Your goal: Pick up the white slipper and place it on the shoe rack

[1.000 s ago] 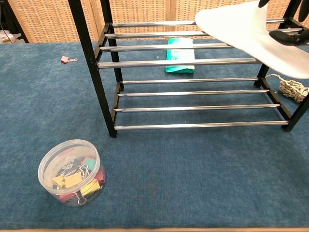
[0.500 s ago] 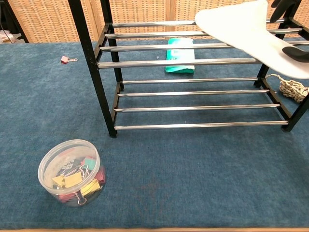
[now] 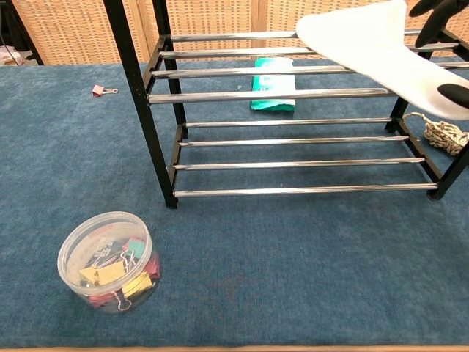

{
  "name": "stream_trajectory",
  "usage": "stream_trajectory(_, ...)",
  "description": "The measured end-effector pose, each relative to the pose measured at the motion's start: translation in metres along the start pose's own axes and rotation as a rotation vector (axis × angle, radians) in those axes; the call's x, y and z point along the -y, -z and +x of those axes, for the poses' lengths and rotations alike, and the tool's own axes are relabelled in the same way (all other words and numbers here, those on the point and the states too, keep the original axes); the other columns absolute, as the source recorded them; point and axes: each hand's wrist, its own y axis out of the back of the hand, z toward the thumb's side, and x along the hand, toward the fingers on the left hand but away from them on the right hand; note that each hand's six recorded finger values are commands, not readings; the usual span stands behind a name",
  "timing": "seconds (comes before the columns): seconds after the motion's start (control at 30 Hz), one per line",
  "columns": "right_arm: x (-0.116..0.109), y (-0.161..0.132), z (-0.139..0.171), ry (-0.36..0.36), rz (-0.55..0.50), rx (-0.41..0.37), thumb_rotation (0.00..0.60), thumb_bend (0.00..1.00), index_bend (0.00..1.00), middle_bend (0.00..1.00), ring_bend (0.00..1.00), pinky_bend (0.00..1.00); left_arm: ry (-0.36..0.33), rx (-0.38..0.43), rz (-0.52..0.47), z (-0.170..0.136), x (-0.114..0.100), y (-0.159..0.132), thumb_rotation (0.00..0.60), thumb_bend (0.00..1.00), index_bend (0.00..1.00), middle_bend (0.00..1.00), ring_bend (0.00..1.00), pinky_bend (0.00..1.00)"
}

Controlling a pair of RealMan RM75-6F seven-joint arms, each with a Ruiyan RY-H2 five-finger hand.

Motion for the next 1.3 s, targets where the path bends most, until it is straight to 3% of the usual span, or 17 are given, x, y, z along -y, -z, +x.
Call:
stream_trajectory(0.23,-0.001,-0.004,0.012,-0.007,0.028,-0.156,0.6,0.35,0.34,0.21,0.16,0.31,0.002,0.001,0.001,0.0,0.001,0.0,0.6,0.0,0.0,0.0,0.0,0.0)
stream_trajectory(0.5,-0.015,0.0,0.042,0.034,0.131,-0.35,0.6,0.25,0.31,0.2,0.16,0.29,0.004,0.003,-0.001,0.0,0.001,-0.001,0.6,0.0,0.0,0.0,0.0,0.0)
stream_trajectory(0.7,-0.026,0.012,0.07,0.03,0.211,-0.406,0.6,0.24,0.32,0.2,0.16,0.3,0.004,0.003,-0.002,-0.001,0.001,-0.001,0.6,0.0,0.0,0.0,0.0,0.0)
stream_trajectory(0.87,-0.032,0.026,0.091,-0.001,0.273,-0.404,0.6,0.22,0.3,0.21,0.16,0.32,0.009,0.009,0.004,-0.002,0.003,-0.003,0.6,0.0,0.0,0.0,0.0,0.0)
stream_trajectory(1.07,-0.041,0.053,0.119,-0.048,0.373,-0.342,0.6,0.22,0.3,0.22,0.18,0.33,0.012,0.019,0.015,-0.006,0.005,-0.007,0.6,0.0,0.0,0.0,0.0,0.0)
stream_trajectory(1.2,-0.054,0.075,0.143,-0.076,0.409,-0.235,0.6,0.21,0.3,0.21,0.19,0.33,0.01,0.022,0.02,-0.007,0.006,-0.009,0.6,0.0,0.0,0.0,0.0,0.0)
stream_trajectory(1.3,-0.065,0.088,0.163,-0.073,0.401,-0.104,0.6,0.21,0.18,0.15,0.15,0.29,0.003,0.021,0.025,-0.008,0.005,-0.009,0.6,0.0,0.0,0.0,0.0,0.0)
